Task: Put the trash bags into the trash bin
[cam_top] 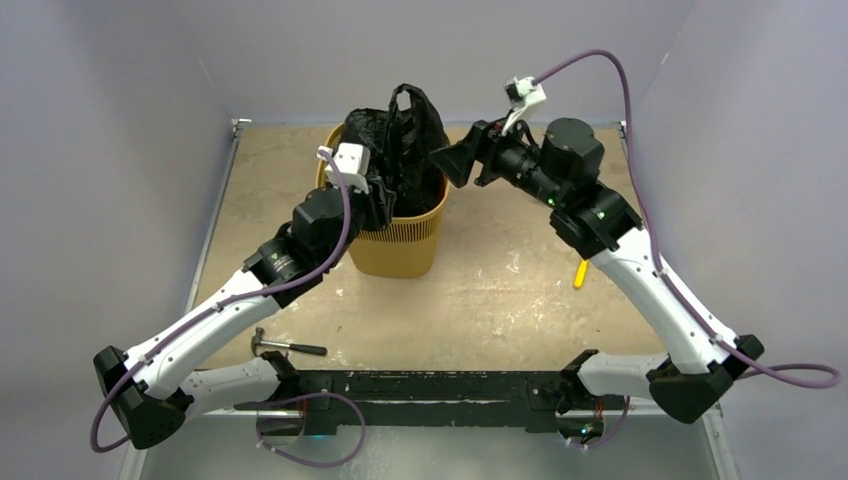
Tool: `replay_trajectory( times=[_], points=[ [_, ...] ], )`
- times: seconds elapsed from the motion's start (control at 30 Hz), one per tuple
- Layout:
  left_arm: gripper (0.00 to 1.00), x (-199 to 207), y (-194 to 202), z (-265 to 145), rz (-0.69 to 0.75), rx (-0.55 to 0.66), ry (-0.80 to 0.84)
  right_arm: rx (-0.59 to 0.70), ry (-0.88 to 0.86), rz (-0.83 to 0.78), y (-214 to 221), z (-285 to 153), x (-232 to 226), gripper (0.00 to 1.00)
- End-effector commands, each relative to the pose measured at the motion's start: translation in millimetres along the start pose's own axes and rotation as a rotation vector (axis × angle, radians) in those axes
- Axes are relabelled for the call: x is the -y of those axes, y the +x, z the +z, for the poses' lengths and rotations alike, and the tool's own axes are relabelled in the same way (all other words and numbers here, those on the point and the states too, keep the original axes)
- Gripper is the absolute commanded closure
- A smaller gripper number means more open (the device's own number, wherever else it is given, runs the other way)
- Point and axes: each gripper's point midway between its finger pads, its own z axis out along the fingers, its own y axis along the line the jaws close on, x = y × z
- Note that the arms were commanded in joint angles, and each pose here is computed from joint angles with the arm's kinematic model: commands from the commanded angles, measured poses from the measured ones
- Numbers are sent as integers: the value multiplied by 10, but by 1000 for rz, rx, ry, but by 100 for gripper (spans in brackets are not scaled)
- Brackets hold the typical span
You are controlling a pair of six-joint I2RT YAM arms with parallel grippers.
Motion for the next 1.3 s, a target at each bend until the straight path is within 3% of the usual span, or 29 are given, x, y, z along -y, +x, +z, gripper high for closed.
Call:
replay_trajectory(
  times=[0.0,0.2,0.53,0.77,1.07,1.27],
  points=[
    [51,72,-22,-61,0,-8,53,97,-206,78,-299,-145,-450,27],
    [39,-5,-294,-256,38,33,40,97,-300,83,-362,-58,-614,28],
    [34,-367,-731,-594,72,97,-123,3,-281,86,-179,408,-564,30],
    [27,-624,-828,-675,99,101,-273,32,-164,80,-253,586,-475,29],
    [23,-562,-970,-578,145,95,-285,46,76,91,-307,900,-167,30],
    [22,-554,-978,-515,176,74,-303,44,94,107,-233,965,-202,33]
  ],
)
